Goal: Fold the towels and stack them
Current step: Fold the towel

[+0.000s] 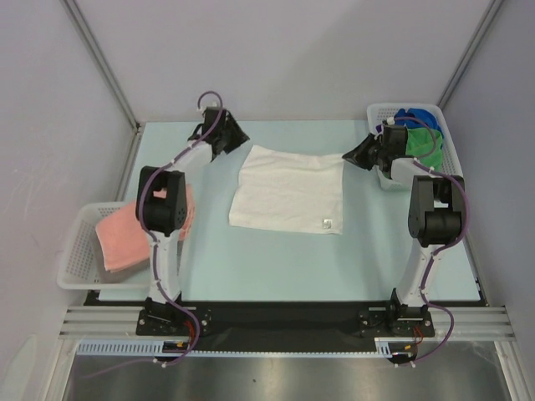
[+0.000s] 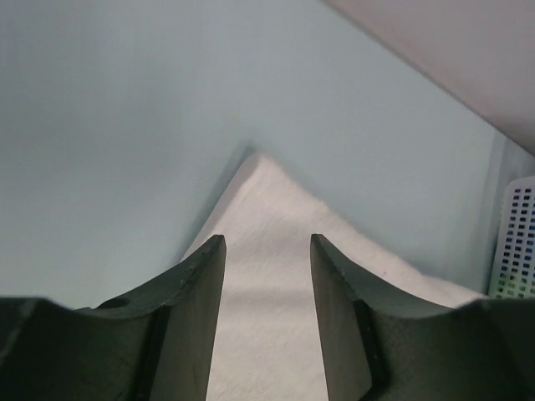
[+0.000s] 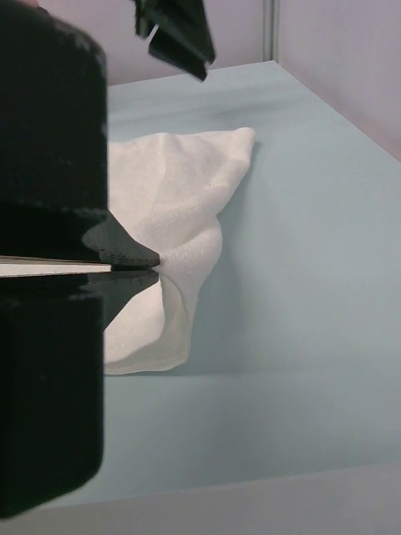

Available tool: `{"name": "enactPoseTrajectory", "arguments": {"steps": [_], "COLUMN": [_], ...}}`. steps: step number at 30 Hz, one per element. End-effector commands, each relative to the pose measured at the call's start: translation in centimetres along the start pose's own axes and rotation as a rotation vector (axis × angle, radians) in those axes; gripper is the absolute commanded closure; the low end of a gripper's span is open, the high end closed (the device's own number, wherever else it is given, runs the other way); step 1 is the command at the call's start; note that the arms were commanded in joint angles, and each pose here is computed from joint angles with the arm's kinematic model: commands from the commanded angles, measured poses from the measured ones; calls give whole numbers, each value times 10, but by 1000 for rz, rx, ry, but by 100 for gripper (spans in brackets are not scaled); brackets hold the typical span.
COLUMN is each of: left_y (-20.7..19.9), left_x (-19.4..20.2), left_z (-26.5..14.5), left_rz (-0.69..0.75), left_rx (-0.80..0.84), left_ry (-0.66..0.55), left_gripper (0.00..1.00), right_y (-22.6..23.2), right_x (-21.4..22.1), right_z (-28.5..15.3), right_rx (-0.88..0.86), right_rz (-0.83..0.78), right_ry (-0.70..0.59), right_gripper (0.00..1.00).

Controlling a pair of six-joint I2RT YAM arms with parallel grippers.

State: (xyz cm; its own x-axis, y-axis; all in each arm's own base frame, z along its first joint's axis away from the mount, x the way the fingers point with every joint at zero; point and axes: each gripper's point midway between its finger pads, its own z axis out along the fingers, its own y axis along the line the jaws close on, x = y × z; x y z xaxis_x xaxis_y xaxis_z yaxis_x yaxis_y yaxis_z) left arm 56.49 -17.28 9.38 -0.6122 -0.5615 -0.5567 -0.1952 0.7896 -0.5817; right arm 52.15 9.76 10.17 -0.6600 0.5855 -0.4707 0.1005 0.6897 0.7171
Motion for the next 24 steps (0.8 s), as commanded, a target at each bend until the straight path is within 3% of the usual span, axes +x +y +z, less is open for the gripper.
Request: {"name": "enactPoseTrajectory", "arguments": {"steps": [1, 2, 4, 5, 11, 18, 24], "left_y": [-40, -17, -33, -9, -11, 4, 4], "left_x": [-28, -15, -32, -14, 0, 27, 25], "left_z": [10, 26, 32, 46, 65, 79, 79], "left_rz": [131, 148, 176, 184, 208, 306, 312], "left_rx": [4, -89, -77, -157, -123, -194, -205], "left_ry": [-54, -13, -34, 21, 60, 95, 89], "left_gripper": [48, 48, 49, 49, 47, 41, 45], "right_y": [3, 2, 1, 2, 1, 8, 9], "right_x": [-11, -10, -11, -12, -14, -4, -4], "right_z": [3, 3, 3, 3, 6, 11, 11], "right_rx": [1, 5, 9, 8, 7, 4, 3], "right_rz": [-33, -35, -39, -40, -43, -66, -66], "right_ry": [-29, -25, -29, -33, -34, -19, -20], "right_gripper": [100, 100, 100, 100, 100, 100, 100]}}
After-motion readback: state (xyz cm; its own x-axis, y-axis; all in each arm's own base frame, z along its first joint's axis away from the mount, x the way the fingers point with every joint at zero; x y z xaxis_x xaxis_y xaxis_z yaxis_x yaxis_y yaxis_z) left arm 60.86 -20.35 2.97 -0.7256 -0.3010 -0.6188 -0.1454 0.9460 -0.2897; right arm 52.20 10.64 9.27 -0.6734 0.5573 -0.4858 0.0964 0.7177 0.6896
